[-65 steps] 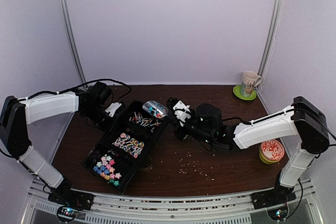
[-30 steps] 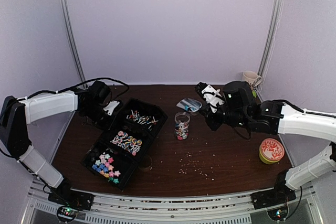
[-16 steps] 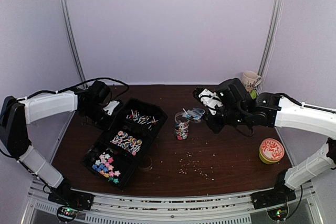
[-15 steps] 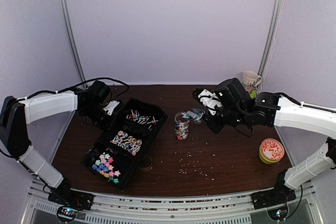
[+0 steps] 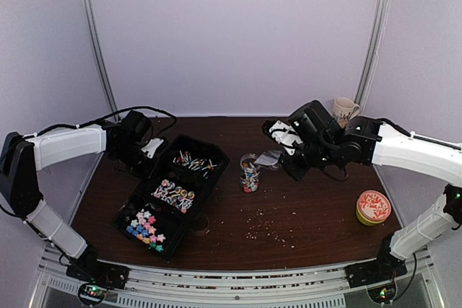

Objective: Pack the candies
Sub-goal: Place the fake candies in the packing bottle, then place the storage box at the center of the board.

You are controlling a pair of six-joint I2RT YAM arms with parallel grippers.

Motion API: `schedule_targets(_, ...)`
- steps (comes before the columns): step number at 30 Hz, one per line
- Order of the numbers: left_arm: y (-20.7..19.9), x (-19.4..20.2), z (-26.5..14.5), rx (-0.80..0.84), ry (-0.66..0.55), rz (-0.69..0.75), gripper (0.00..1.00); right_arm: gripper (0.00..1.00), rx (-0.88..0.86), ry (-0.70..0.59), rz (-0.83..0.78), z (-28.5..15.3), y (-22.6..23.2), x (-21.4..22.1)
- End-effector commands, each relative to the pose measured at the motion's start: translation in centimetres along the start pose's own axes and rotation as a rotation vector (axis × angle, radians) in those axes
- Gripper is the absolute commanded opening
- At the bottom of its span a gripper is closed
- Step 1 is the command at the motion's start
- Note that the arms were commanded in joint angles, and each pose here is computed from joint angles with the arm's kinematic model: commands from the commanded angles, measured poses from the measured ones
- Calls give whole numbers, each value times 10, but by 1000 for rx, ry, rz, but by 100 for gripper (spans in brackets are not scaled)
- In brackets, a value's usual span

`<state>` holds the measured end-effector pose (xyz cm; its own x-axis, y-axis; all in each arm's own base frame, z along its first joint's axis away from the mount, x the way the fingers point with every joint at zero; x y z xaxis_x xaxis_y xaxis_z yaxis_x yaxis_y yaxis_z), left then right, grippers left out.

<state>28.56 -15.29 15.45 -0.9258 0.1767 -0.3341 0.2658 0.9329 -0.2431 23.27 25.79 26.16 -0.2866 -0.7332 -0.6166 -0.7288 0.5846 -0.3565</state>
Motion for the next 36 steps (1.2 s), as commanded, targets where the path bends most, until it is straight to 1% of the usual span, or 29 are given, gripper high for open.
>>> schedule_targets(1,-12,-25,-26,74,-127,-11,0,0,27,27,3,-4,-7,-5)
schedule_targets(6,-10,-25,-26,68,-130,-14,0,0,24,49,-11,-6,-9,-9)
schedule_targets(13,-4,-27,-26,53,-133,-31,0,0,-13,112,-24,-13,-9,-16)
schedule_targets(18,4,-28,-25,23,-133,-47,0,0,-6,93,-29,-17,-13,-21)
schedule_targets(21,15,-32,-24,-12,-137,-69,0,0,45,-21,-33,-21,-15,-21)
schedule_targets(22,20,-33,-24,-25,-137,-80,0,0,71,-110,-24,-23,-16,-25)
schedule_targets(24,32,-38,-23,-65,-137,-103,0,0,97,-225,-18,-29,-14,-21)
schedule_targets(27,50,-42,-20,-126,-128,-137,0,0,128,-364,-1,-39,-14,-16)
schedule_targets(30,61,-49,-22,-169,-122,-159,0,0,132,-439,-9,-42,-9,-9)
schedule_targets(34,69,-64,-28,-189,-151,-185,0,0,173,-475,-6,-39,-8,-4)
schedule_targets(36,74,-73,-26,-218,-146,-191,0,0,207,-509,10,-38,-9,0)
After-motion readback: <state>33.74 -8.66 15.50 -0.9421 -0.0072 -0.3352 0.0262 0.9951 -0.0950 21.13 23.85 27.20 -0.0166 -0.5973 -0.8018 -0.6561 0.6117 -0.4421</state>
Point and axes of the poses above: each gripper's point midway between its finger pads, its own z axis out along the fingers, its own y axis along the line the jaws close on, x = y × z, the point moved 6 cm from there along -z, back along the fingers, and after that the axes turned 10 degrees about -z, right-handed, at the moved point
